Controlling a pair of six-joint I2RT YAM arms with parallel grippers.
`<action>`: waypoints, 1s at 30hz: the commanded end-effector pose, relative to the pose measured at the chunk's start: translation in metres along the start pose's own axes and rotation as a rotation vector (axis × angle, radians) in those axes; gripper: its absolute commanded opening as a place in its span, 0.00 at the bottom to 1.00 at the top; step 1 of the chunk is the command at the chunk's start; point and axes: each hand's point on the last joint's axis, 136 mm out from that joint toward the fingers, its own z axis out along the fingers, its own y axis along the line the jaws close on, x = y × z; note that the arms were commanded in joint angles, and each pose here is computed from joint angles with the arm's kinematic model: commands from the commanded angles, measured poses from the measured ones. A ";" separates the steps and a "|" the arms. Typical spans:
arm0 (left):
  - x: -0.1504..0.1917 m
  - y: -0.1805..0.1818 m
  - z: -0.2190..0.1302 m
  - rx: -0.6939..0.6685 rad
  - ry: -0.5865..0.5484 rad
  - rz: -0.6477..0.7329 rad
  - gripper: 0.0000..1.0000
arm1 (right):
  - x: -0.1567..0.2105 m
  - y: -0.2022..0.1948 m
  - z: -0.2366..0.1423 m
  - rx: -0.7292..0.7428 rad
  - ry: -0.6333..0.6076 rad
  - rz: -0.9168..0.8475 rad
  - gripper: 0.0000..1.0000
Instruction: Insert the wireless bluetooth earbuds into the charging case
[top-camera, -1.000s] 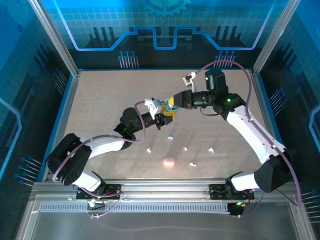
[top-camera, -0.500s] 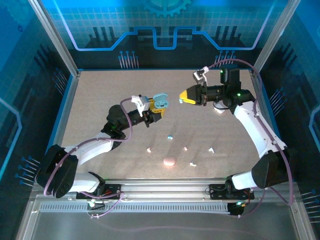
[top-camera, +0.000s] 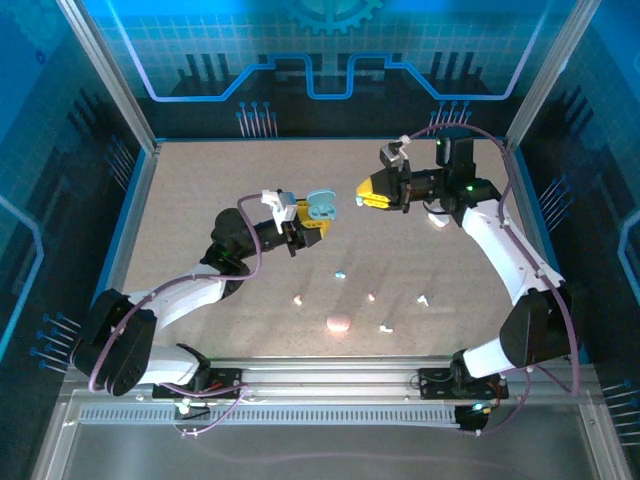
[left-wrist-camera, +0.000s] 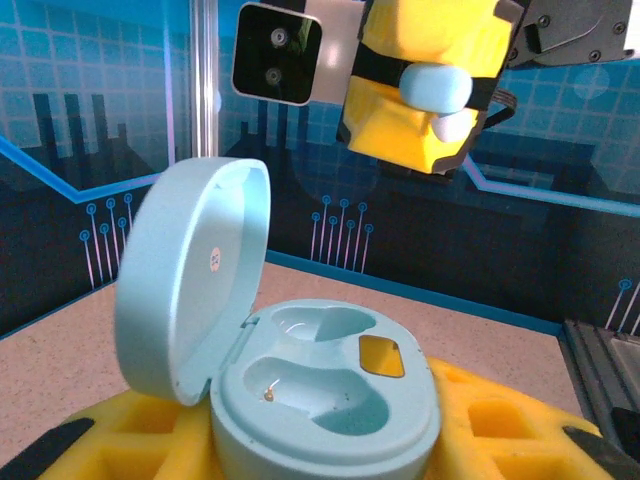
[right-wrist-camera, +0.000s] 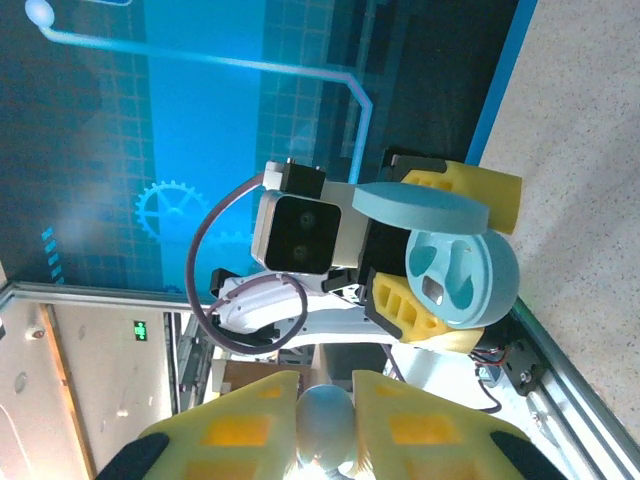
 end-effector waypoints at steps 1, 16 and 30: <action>-0.013 -0.004 0.001 0.037 -0.037 0.012 0.35 | -0.003 0.000 0.002 -0.023 0.018 0.026 0.19; -0.016 -0.002 0.003 0.037 -0.052 0.004 0.35 | -0.008 -0.006 0.004 -0.011 -0.004 0.039 0.19; -0.015 -0.007 0.013 0.041 -0.053 0.019 0.35 | -0.005 -0.005 0.005 0.030 -0.042 -0.025 0.20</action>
